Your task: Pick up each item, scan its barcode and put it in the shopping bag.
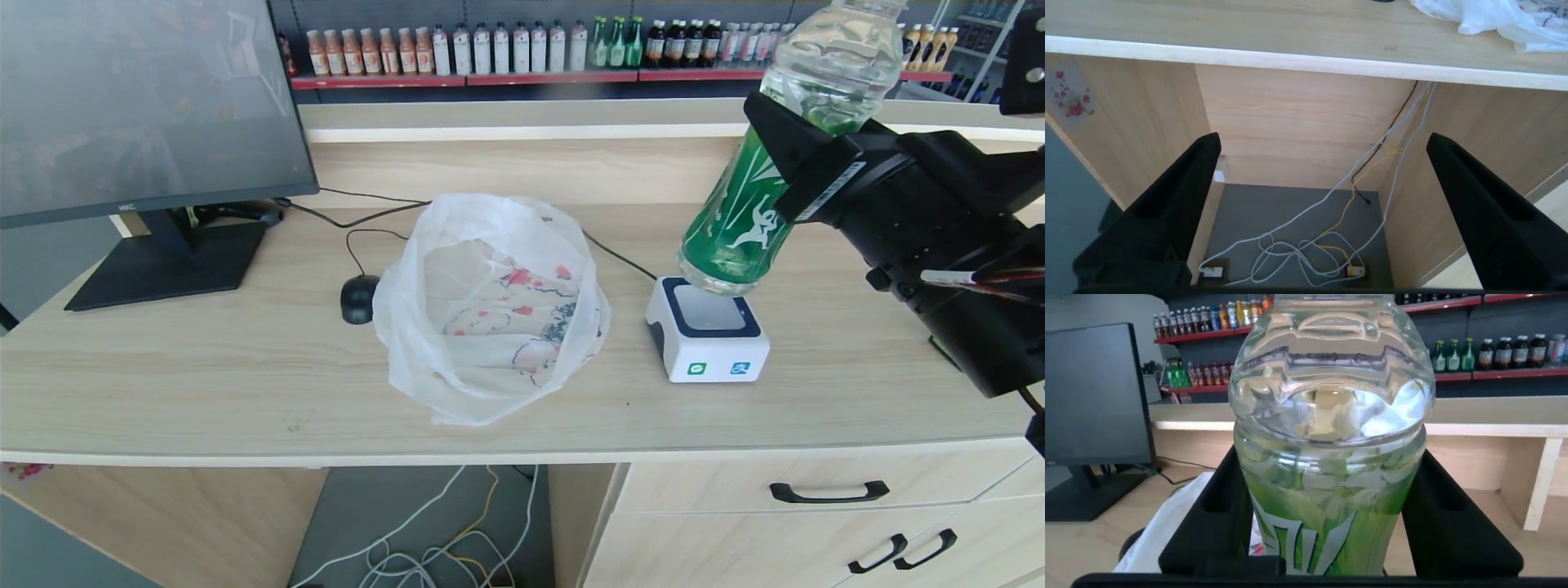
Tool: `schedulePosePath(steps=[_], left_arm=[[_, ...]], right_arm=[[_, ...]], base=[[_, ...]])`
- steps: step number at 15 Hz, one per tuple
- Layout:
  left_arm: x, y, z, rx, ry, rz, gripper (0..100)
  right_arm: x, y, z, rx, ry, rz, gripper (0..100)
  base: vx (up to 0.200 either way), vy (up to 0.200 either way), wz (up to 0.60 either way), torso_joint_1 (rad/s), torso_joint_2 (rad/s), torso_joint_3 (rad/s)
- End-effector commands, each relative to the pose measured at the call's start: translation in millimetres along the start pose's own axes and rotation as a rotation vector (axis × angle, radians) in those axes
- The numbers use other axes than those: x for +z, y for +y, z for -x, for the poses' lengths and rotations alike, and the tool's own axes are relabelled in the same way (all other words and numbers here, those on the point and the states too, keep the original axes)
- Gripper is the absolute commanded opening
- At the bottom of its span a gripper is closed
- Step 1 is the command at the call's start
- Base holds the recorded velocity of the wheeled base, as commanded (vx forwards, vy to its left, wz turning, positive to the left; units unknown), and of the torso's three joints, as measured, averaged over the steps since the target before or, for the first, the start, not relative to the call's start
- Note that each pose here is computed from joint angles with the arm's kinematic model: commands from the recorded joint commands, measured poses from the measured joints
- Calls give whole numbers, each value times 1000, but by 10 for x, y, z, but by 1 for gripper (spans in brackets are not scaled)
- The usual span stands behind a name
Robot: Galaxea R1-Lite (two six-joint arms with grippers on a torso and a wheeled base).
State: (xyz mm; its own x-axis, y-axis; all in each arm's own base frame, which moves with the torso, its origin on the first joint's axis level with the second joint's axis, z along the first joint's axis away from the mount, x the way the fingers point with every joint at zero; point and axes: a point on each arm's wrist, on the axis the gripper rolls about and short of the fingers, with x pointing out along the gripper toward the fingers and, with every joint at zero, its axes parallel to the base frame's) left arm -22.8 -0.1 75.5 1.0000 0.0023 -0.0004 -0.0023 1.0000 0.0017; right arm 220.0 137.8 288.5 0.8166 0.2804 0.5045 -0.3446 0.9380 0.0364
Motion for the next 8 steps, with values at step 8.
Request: schedulePosePath(steps=[8], left_arm=[[0,0,0,1,0,0,100]], right_arm=[[-93,-2,84,4,20,3,0]], base=[[0,200,0,4,4,1]])
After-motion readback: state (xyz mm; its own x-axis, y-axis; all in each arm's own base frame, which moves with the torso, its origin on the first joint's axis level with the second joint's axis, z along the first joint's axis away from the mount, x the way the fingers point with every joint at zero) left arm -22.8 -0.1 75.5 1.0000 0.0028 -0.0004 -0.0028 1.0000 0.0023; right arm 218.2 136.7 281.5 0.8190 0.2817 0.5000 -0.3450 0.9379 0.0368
